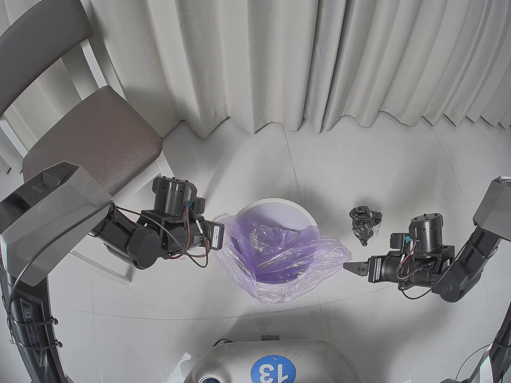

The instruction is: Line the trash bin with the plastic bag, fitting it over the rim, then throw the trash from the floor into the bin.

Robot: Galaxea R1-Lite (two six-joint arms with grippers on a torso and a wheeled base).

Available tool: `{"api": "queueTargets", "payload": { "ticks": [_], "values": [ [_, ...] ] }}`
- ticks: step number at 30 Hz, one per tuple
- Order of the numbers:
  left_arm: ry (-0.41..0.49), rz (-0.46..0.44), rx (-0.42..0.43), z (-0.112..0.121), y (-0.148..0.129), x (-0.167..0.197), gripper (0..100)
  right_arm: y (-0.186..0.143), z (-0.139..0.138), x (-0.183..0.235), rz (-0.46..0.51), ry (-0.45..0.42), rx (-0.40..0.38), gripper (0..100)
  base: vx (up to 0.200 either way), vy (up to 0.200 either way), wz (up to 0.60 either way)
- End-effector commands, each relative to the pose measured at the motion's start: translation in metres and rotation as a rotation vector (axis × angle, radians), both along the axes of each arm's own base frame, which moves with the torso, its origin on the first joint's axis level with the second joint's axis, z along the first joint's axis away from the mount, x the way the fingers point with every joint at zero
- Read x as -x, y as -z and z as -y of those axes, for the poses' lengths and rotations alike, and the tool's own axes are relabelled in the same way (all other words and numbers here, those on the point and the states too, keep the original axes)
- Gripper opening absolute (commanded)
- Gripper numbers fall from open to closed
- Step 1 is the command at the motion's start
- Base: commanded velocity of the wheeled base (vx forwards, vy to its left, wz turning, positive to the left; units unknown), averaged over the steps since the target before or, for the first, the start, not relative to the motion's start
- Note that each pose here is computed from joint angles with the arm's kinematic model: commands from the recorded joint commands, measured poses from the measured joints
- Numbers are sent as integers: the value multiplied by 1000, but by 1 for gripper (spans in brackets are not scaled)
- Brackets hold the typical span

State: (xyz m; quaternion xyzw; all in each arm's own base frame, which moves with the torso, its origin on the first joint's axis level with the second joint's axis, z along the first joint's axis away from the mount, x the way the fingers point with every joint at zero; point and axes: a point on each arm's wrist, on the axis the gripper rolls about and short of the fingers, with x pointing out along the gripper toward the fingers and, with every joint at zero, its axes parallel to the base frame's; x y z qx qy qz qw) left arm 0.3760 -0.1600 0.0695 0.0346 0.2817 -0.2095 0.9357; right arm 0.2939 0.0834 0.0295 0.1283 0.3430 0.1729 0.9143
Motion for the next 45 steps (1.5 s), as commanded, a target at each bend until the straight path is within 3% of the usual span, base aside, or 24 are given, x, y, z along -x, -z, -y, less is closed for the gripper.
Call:
{"api": "queueTargets", "payload": {
  "ticks": [1,15,16,23,29,35,38,45],
  "values": [
    [15,26,16,7,-8,3,0,-29,3,19,70,-8,-19,100,0,0,0],
    [2,21,-1,11,-3,4,0,-61,0,38,171,-42,-40,100,0,0,0],
    [-5,22,-7,10,-3,5,100,-60,0,39,170,-42,-39,100,0,0,0],
    [-30,30,-2,8,-2,4,100,-59,0,45,164,-53,-30,100,0,0,0],
    [-60,86,29,-11,-4,21,100,-59,-4,49,163,-72,-32,100,0,0,0],
    [-61,56,-45,-29,1,39,100,-60,-12,52,164,-106,-36,100,0,0,0],
    [-102,66,-107,-34,6,40,100,-60,-19,54,165,-132,-38,100,0,0,0],
    [-102,57,-71,-30,-2,60,100,-63,-37,51,187,-191,-46,100,0,0,0]
  ]
}}
